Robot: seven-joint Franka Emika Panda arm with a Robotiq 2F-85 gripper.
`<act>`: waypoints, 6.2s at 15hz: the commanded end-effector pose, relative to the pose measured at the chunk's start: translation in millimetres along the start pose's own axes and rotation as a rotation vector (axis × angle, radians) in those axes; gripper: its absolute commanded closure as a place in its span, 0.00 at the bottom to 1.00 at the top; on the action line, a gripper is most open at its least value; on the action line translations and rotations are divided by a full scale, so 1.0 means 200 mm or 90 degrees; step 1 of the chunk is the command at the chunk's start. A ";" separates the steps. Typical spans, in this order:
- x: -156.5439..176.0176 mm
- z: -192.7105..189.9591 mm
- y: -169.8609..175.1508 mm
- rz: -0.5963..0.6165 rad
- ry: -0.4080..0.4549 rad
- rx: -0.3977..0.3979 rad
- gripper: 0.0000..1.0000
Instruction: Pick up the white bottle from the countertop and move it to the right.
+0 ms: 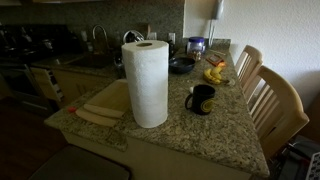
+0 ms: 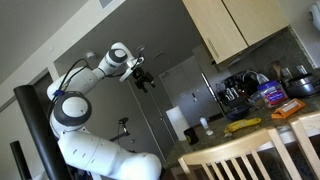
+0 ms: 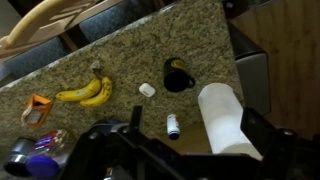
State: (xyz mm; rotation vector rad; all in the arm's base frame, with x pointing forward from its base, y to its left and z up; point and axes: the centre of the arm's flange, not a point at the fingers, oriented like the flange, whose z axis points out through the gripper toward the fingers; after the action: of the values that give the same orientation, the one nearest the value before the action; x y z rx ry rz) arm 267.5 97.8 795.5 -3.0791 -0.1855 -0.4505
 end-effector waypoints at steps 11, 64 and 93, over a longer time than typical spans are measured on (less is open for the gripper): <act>0.82 0.67 0.31 0.128 -0.005 0.057 0.00; 1.77 1.75 0.23 0.308 -0.145 0.104 0.00; 1.50 2.57 -0.16 0.147 -0.188 0.006 0.00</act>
State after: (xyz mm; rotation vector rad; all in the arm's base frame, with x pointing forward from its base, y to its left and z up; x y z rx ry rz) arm 694.4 184.7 389.4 -3.0887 0.1620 0.0153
